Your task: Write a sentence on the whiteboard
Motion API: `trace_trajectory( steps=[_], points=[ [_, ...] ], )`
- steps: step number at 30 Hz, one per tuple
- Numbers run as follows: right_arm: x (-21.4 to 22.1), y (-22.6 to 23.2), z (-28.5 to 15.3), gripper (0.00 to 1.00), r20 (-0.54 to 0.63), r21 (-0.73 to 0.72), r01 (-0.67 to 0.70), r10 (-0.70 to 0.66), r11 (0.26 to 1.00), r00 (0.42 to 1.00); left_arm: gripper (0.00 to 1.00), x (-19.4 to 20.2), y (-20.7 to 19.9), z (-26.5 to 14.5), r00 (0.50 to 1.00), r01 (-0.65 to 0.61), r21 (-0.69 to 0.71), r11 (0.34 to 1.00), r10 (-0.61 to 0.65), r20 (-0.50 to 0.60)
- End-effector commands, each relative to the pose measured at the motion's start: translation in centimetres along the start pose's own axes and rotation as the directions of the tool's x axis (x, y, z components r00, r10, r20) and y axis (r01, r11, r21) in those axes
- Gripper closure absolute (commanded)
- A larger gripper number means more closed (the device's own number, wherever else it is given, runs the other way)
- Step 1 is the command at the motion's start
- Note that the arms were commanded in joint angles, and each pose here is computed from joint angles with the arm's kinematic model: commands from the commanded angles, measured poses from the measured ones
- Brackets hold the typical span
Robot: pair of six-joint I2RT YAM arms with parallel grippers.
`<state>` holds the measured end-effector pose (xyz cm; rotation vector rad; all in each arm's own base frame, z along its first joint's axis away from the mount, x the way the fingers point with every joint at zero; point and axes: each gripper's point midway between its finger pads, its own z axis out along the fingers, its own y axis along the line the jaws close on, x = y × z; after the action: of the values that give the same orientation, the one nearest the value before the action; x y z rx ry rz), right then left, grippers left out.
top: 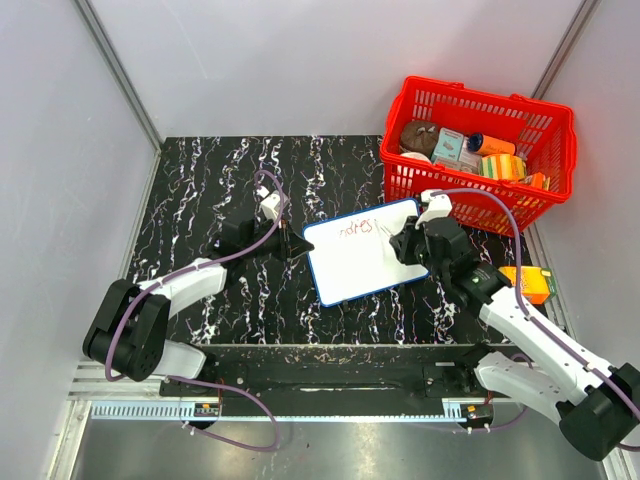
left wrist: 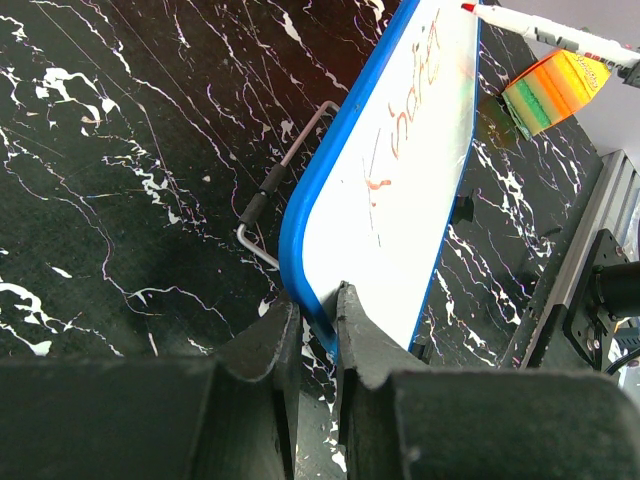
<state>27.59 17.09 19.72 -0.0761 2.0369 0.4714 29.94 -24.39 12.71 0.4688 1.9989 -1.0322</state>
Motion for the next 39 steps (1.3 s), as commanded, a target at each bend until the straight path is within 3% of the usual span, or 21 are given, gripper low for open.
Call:
trace_trajectory(
  steps=[1, 39],
  points=[
    [-3.2, 0.1, -0.3, 1.00, 0.092, 0.024, -0.027, 0.025, 0.999, 0.995, 1.00, -0.7, 3.8, 0.1, 0.989, -0.142, -0.161, 0.977, 0.146, 0.013],
    [-1.7, 0.2, 0.8, 1.00, 0.040, 0.005, -0.013, 0.013, 1.000, 0.999, 1.00, -0.7, 3.9, 0.0, 0.989, -0.145, -0.168, 0.975, 0.149, 0.012]
  ],
)
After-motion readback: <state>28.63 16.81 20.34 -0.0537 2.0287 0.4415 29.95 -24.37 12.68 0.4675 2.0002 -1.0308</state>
